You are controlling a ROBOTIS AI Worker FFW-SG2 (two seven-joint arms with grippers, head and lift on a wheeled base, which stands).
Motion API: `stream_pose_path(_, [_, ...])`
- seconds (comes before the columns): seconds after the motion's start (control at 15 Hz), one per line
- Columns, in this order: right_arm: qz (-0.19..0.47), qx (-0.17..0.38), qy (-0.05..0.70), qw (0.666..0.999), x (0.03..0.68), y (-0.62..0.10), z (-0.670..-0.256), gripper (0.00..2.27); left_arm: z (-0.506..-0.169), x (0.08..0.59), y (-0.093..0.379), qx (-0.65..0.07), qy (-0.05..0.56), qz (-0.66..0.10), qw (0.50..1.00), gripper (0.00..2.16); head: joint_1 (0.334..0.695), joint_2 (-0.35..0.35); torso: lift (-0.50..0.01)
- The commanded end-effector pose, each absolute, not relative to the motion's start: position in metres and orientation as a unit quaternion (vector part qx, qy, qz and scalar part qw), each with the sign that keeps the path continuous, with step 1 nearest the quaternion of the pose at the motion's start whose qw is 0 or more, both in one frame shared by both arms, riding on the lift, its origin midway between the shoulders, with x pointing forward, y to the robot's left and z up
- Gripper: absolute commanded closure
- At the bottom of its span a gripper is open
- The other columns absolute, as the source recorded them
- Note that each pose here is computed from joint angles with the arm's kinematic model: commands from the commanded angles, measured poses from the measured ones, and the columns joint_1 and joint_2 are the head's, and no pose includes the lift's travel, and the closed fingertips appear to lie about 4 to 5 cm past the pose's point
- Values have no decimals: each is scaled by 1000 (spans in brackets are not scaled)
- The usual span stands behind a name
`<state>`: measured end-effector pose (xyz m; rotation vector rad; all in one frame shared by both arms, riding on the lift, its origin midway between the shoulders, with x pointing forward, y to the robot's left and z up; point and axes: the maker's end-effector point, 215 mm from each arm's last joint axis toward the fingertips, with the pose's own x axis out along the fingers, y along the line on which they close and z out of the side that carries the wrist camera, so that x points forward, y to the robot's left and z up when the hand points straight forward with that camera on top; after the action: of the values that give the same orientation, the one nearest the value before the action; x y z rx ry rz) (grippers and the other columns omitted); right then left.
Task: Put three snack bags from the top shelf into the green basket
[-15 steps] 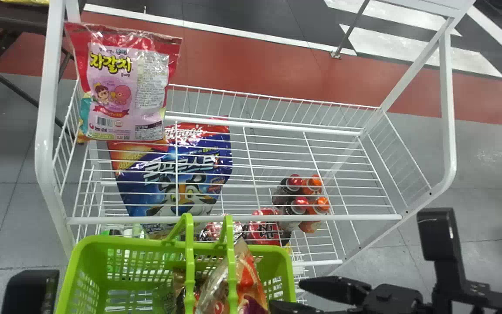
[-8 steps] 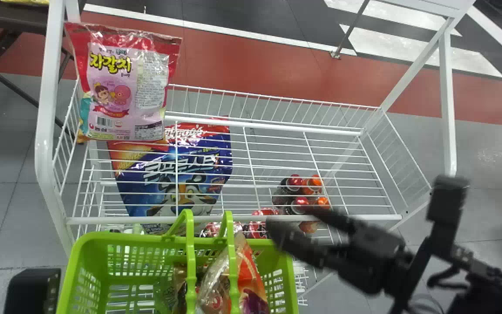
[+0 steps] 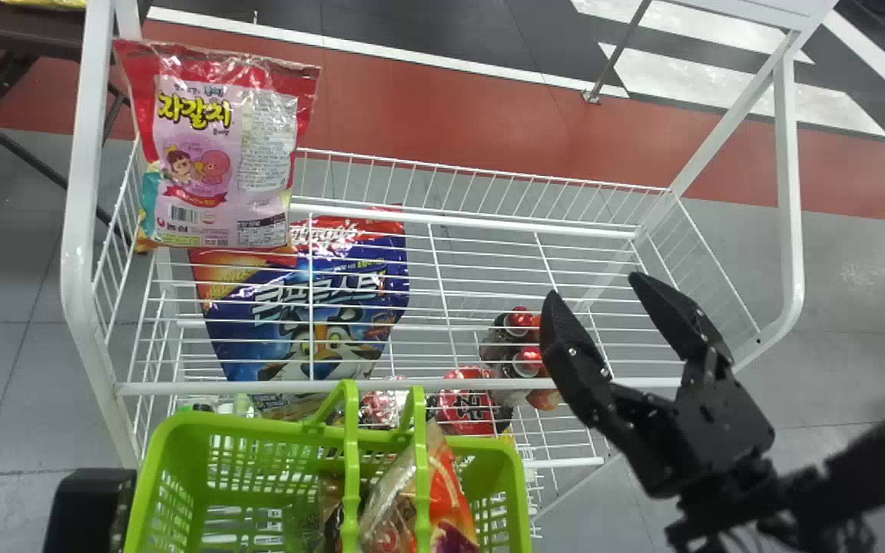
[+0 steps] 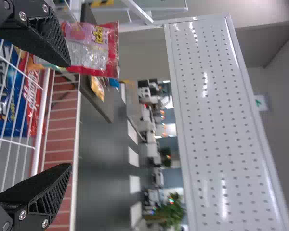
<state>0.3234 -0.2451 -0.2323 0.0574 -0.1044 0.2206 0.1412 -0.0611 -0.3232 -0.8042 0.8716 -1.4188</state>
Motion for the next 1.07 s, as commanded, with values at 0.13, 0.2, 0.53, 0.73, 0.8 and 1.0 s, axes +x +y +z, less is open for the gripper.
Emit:
stream_pose_path(0.13, [94,49,-52,993,293,-221,-247,76,-322,135,-58,-351,379,-616,595,1413,695,-350,-45])
stream_pose_path(0.2, [89,47,-31,994,295,-222,-258,76,-322,133,-57,-353,379,-615,595,1413,695,-350,-45])
stream_pose_path(0.53, [87,43,17,995,297,-220,-276,76,-319,132,-57,-354,374,-616,596,1413,695,-350,-45])
stream_pose_path(0.73, [89,43,29,995,299,-217,-278,76,-318,130,-57,-354,373,-616,596,1413,695,-350,-45])
stream_pose_path(0.8, [89,42,29,995,299,-217,-277,76,-317,130,-57,-354,372,-617,597,1413,695,-350,-45])
stream_pose_path(1.0, [87,42,28,995,300,-217,-277,76,-317,132,-56,-354,368,-615,601,1413,695,-350,-45])
